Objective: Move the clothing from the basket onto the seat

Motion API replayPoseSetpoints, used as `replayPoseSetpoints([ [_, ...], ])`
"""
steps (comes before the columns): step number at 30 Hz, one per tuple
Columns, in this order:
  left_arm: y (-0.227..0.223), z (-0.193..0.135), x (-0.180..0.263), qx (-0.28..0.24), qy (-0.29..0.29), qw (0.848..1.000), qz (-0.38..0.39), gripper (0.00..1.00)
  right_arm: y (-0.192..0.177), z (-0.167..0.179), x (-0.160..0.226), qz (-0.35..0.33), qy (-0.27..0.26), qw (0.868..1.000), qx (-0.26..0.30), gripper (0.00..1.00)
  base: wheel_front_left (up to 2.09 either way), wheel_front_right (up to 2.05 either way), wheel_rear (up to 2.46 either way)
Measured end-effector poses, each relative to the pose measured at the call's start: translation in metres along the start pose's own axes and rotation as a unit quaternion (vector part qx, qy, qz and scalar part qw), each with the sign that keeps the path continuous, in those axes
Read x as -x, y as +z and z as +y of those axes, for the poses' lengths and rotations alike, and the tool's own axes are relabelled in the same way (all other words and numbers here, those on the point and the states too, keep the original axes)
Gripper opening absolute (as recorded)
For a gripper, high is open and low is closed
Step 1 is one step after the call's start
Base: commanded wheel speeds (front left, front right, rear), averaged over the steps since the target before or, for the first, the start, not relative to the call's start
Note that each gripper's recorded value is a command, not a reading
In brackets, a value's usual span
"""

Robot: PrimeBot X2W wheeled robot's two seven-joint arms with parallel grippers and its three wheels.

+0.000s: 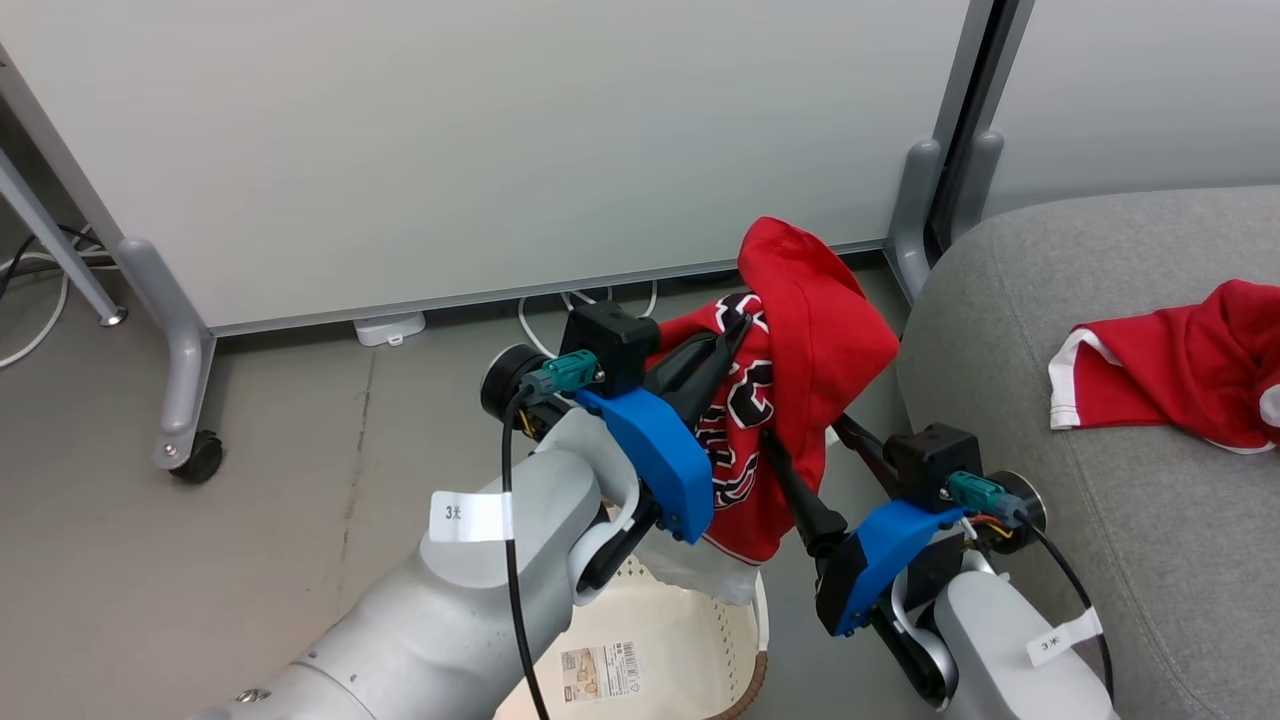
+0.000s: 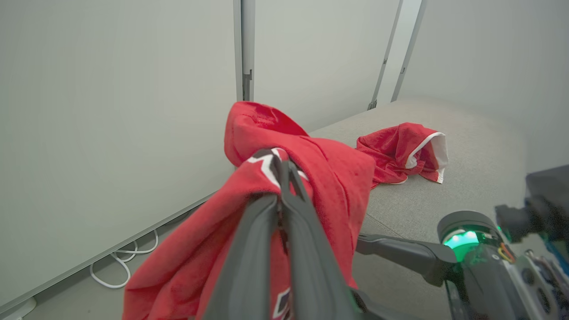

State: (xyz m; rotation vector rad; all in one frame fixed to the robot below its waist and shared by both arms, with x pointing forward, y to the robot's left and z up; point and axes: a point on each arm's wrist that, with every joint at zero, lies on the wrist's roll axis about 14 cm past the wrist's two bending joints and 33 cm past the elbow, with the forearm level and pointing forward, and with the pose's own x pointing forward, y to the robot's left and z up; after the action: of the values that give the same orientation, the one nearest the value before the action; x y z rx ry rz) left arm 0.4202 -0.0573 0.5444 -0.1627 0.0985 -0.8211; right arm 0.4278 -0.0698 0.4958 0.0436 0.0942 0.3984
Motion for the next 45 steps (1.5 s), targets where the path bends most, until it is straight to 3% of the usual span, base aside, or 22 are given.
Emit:
replayPoseSetpoints([
  [14,0.004,-0.01,0.004,-0.002,-0.011,1.0,-0.003,0.0,0.003,0.007,-0.02,0.012,0.022,1.0,0.016,1.0,0.0,0.0,0.0],
  [15,0.004,-0.01,0.004,-0.002,-0.011,1.0,-0.003,0.0,0.004,0.008,-0.02,0.011,0.024,1.0,0.016,0.62,0.0,0.0,0.0],
  [17,0.003,-0.011,0.004,-0.002,-0.012,1.0,-0.002,0.0,0.006,0.009,-0.021,0.007,0.027,0.999,0.018,0.0,0.0,0.0,0.0],
  [35,0.0,-0.006,0.003,-0.004,-0.004,1.0,0.004,0.0,0.008,0.003,-0.022,0.005,0.02,1.0,0.01,0.0,0.0,0.0,0.0],
  [36,0.0,-0.005,0.003,-0.004,-0.004,1.0,0.004,0.15,0.008,0.003,-0.021,0.005,0.019,1.0,0.01,0.0,0.0,0.0,0.0],
  [37,0.0,-0.005,0.003,-0.005,-0.003,1.0,0.004,0.39,0.008,0.002,-0.021,0.004,0.019,1.0,0.009,0.0,0.0,0.0,0.0],
  [38,0.0,-0.004,0.003,-0.005,-0.002,1.0,0.004,0.66,0.009,0.002,-0.022,0.004,0.019,1.0,0.007,0.0,0.0,0.0,0.0],
  [39,0.0,-0.004,0.003,-0.005,-0.001,1.0,0.005,1.0,0.009,0.002,-0.021,0.004,0.019,1.0,0.007,0.0,0.0,0.0,0.0],
  [45,0.0,-0.002,0.003,-0.005,0.001,1.0,0.005,1.0,0.01,0.002,-0.022,0.001,0.018,1.0,0.004,0.0,0.0,0.0,0.0],
])
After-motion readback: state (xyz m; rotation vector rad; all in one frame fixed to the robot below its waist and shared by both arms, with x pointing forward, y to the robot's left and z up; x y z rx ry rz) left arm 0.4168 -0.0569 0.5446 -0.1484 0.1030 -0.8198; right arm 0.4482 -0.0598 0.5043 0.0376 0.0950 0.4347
